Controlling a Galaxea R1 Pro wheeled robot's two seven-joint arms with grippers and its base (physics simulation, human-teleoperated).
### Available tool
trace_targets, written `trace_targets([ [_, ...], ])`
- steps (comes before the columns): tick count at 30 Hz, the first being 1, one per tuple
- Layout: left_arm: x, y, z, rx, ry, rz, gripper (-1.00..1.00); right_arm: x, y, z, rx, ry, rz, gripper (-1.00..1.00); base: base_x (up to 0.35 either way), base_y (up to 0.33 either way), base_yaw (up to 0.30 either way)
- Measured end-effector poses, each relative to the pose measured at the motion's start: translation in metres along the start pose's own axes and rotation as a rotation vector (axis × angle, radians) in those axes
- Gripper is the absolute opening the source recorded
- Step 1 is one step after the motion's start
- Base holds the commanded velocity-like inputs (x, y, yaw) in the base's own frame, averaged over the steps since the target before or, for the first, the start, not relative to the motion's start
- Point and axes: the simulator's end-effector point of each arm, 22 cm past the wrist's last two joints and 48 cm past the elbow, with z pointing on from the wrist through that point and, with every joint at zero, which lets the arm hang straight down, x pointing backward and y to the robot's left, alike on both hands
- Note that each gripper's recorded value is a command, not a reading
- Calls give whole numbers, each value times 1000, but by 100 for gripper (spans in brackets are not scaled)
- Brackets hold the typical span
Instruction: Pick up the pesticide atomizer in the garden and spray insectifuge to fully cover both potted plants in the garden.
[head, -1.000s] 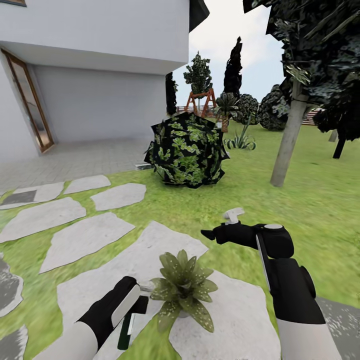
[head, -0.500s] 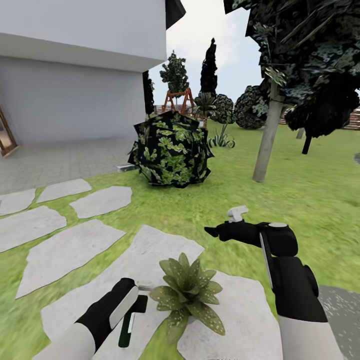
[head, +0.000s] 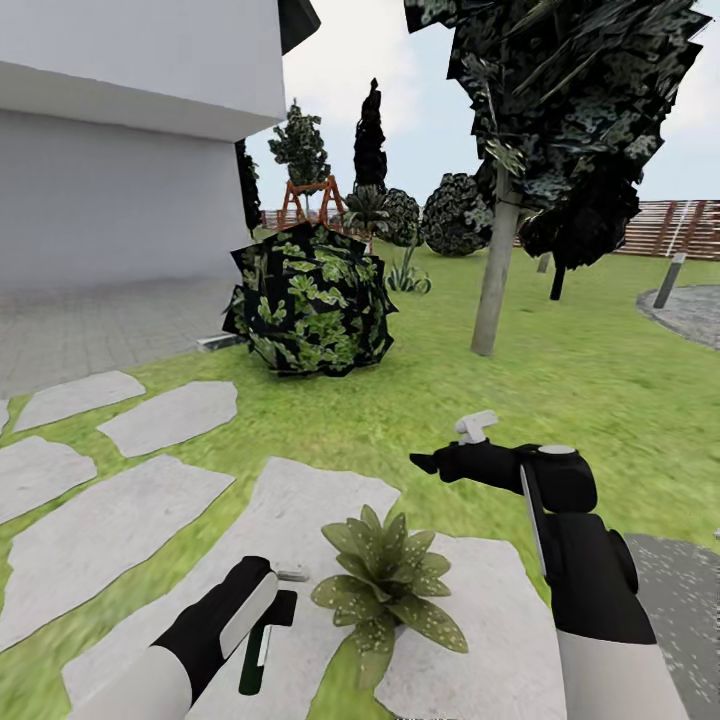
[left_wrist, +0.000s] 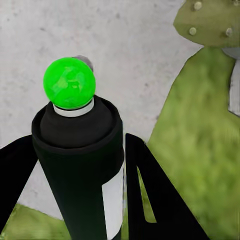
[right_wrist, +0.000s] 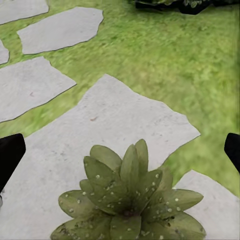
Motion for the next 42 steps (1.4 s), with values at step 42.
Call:
trace_targets([
  [42,24,-59,12,30,-116,333,-100,3,-5,-1,8,12,22,100,56,85,-100],
])
